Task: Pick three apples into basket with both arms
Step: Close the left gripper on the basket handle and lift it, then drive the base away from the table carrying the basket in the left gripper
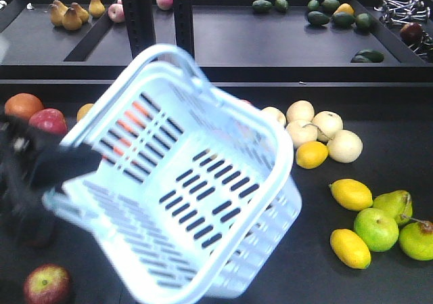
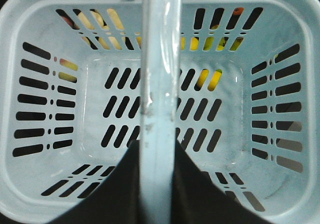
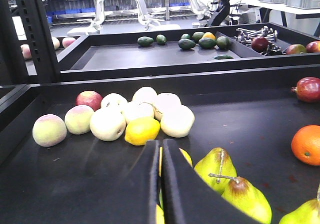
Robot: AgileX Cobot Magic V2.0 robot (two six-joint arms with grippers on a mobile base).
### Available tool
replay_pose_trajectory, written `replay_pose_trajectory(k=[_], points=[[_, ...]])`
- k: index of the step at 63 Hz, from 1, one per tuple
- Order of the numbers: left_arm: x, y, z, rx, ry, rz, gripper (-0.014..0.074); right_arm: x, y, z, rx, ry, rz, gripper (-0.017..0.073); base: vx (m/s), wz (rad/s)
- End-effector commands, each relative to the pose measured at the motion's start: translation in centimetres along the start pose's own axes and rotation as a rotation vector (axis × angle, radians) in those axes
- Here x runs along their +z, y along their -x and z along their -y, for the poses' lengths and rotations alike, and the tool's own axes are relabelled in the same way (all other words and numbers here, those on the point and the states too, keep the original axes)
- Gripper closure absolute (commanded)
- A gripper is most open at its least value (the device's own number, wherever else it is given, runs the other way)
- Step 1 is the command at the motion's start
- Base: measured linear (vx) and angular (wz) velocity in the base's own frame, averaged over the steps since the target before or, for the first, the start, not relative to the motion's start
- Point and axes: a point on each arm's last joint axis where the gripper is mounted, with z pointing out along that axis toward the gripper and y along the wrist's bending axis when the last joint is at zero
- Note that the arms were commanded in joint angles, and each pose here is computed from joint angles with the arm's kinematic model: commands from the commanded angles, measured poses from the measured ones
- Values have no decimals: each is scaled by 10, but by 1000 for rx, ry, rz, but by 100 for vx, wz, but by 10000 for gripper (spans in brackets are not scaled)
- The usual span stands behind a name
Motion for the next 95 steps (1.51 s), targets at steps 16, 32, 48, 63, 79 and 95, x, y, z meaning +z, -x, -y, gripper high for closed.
replay_pose_trajectory(k=[16,32,48,63,79,95], points=[[-40,-43,10,-83,68,330,602,0,3,0,-11,0,77,564,0,0],[-37,-57,11,-86,57,286,601,0,3,0,-11,0,77,564,0,0],[-37,-57,11,-86,57,286,601,0,3,0,-11,0,77,564,0,0],[-37,-57,11,-86,57,286,601,0,3,0,-11,0,77,564,0,0],[-37,-57,11,-86,57,286,601,0,3,0,-11,0,77,564,0,0],[-37,-57,11,-86,57,286,601,0,3,0,-11,0,77,564,-1,2]])
